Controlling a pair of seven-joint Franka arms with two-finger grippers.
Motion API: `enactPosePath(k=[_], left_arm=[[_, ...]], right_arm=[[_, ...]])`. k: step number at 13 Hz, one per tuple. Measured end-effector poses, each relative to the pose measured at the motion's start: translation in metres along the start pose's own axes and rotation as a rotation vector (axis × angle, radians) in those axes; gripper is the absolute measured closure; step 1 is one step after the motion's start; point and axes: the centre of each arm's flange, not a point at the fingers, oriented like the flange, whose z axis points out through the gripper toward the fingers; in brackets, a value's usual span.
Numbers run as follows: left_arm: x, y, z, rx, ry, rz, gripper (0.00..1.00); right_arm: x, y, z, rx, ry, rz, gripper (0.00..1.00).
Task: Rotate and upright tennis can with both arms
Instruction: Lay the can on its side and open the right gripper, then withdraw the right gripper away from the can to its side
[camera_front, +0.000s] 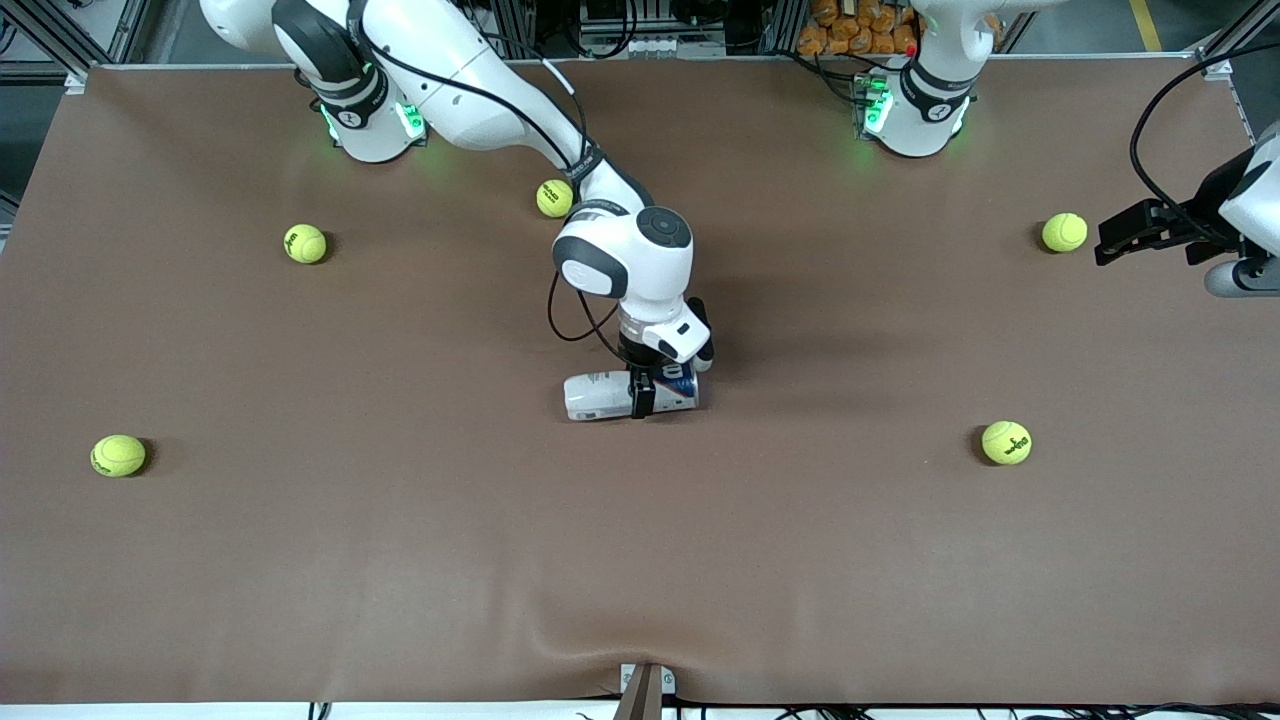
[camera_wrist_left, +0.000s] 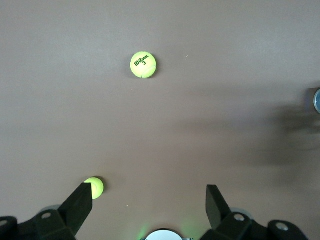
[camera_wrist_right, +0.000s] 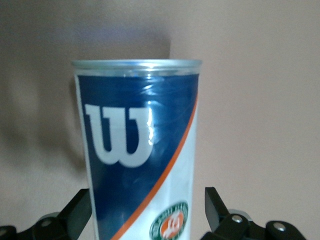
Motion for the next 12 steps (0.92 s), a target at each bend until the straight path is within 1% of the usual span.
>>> enactPosePath(k=[2, 4, 6, 7, 9, 10, 12], left_arm=[[0.000, 0.000, 0.000, 0.000, 0.000, 0.000, 0.00], [0.000, 0.000, 0.000, 0.000, 0.000, 0.001, 0.00], [0.000, 0.000, 0.000, 0.000, 0.001, 0.001, 0.00], [0.000, 0.000, 0.000, 0.000, 0.001, 0.001, 0.00], [0.000, 0.001, -0.001, 0.000, 0.001, 0.001, 0.00], [0.000, 0.001, -0.001, 0.000, 0.002, 0.001, 0.00], [0.000, 0.001, -0.001, 0.000, 0.002, 0.001, 0.00]], right_arm=[[-0.001, 0.006, -0.030, 0.025, -0.024, 0.029, 0.00], [-0.006, 0.014, -0.075, 0.073, -0.028, 0.082, 0.00], [-0.024, 0.027, -0.121, 0.112, -0.032, 0.141, 0.00], [-0.038, 0.035, -0.139, 0.131, -0.047, 0.173, 0.00], [-0.086, 0.065, -0.156, 0.153, -0.093, 0.259, 0.00], [-0.121, 0.087, -0.154, 0.163, -0.115, 0.315, 0.00], [-0.202, 0.131, -0.142, 0.178, -0.153, 0.445, 0.00]])
